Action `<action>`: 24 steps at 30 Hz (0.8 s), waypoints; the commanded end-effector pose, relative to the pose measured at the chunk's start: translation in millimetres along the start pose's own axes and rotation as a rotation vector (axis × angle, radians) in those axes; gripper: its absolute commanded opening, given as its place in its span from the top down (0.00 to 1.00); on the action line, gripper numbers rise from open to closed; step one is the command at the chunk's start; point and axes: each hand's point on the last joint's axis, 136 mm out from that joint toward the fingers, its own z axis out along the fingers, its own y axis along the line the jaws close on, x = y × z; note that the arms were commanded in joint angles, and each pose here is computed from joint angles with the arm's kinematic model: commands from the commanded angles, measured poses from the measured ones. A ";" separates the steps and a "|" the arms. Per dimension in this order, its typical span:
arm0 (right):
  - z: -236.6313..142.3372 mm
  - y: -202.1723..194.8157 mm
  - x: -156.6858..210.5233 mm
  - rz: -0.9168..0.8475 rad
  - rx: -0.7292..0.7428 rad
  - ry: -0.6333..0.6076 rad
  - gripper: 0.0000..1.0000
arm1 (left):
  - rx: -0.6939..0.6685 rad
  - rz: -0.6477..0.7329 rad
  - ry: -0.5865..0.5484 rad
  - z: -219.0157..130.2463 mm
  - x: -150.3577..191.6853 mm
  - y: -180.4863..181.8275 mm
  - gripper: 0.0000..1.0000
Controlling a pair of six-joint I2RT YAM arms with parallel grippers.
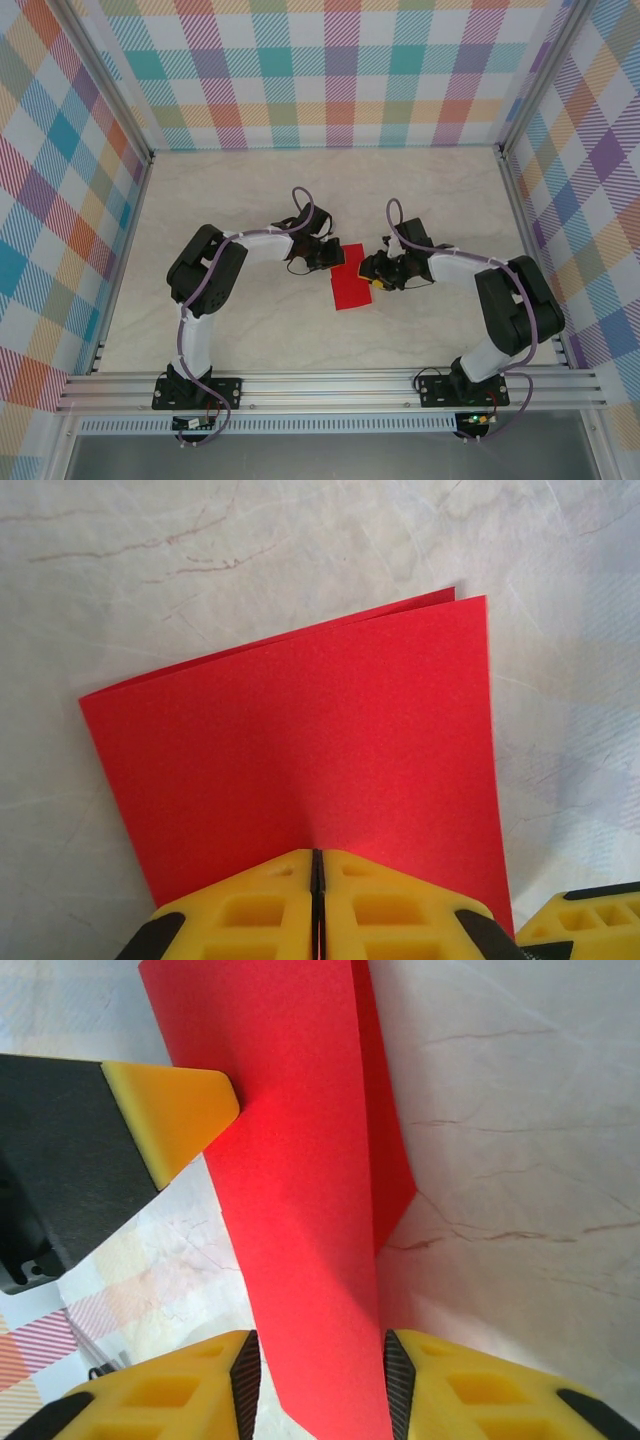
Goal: Fold a paper plane with a square sheet of paper (pick it up from the middle)
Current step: Third fold the triangle at the center of the table.
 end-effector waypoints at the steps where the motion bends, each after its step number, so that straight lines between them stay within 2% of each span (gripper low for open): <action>1: 3.8 11.3 -0.9 -0.036 -0.056 0.050 0.64 | -0.021 0.008 0.040 4.2 9.1 3.9 0.90; 9: 14.7 -0.8 -2.8 0.030 -0.014 0.082 0.80 | 0.009 0.078 -0.016 -16.7 3.4 -12.3 0.88; 14: 14.0 3.4 -2.5 0.054 -0.033 0.084 0.89 | 0.019 0.146 -0.065 -40.6 4.9 -24.3 0.81; 18: 10.9 11.3 -2.9 0.082 -0.072 0.073 0.94 | -0.006 0.285 -0.125 -63.3 23.3 -34.6 0.64; 24: 7.1 12.0 -1.8 0.110 -0.067 0.064 0.93 | -0.152 0.571 -0.178 -77.3 76.6 -50.3 0.45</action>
